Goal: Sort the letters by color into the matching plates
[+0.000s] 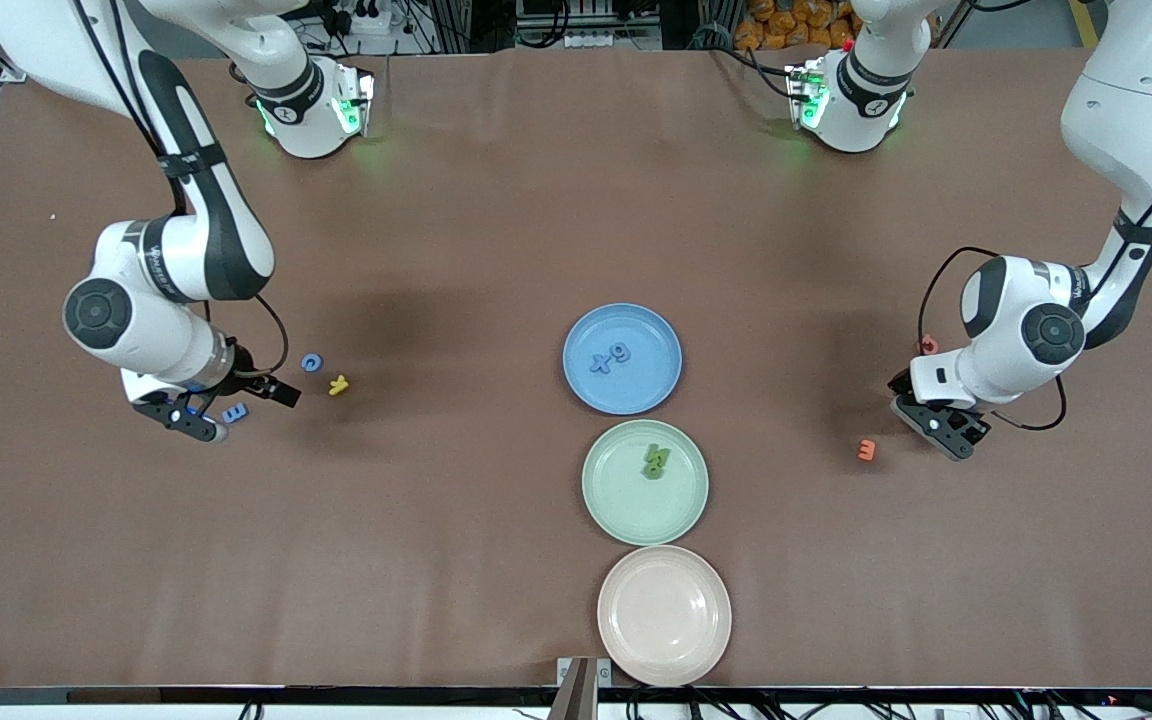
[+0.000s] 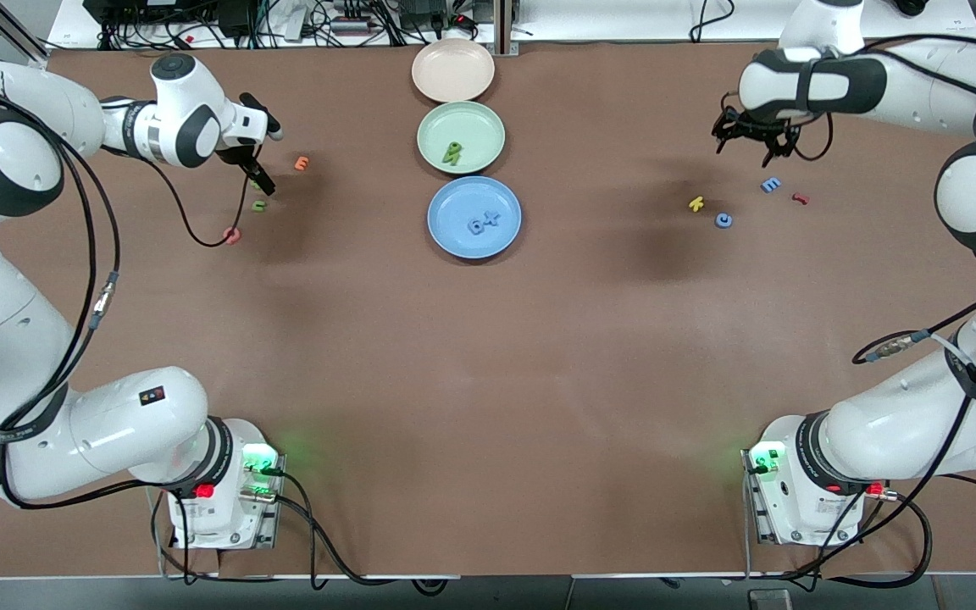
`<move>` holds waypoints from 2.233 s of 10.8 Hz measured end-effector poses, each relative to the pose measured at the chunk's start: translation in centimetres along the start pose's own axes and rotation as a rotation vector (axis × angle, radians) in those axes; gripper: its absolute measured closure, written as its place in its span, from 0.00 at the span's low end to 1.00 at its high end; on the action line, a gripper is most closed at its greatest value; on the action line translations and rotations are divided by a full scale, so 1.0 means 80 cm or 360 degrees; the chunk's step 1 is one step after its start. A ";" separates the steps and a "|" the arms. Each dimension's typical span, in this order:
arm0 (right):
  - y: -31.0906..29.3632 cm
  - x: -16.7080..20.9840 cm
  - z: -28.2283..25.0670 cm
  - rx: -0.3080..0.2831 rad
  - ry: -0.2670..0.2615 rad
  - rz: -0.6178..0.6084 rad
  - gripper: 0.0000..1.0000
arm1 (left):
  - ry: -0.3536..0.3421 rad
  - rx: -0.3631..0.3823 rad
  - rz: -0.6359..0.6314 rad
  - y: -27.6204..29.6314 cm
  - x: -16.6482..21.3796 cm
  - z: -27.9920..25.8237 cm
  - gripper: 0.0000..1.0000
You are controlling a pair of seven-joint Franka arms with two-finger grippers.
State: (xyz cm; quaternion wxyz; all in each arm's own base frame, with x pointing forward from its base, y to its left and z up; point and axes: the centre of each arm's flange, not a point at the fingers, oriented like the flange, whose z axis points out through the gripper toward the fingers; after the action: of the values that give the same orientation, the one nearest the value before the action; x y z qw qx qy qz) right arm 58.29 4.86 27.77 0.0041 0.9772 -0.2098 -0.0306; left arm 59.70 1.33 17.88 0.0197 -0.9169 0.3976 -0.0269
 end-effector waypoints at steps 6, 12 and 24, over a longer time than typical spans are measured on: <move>0.035 -0.046 0.063 0.0028 0.0038 0.0140 0.02 | 0.0001 0.0002 -0.0017 -0.005 -0.009 0.003 0.12; 0.044 -0.055 0.075 0.0103 -0.0018 0.0364 0.02 | -0.0001 0.0001 -0.0027 -0.007 -0.014 0.005 0.30; 0.049 -0.082 0.137 0.0078 -0.0006 0.0361 0.21 | 0.0061 0.0067 -0.0051 -0.024 -0.004 -0.017 0.65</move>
State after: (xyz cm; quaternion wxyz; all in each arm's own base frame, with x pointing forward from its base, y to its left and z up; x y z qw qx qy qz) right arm 50.04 4.05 17.32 -0.0168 0.9469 -0.3199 -0.0266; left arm 60.79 2.82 19.35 0.0311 -0.9218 0.3826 -0.0531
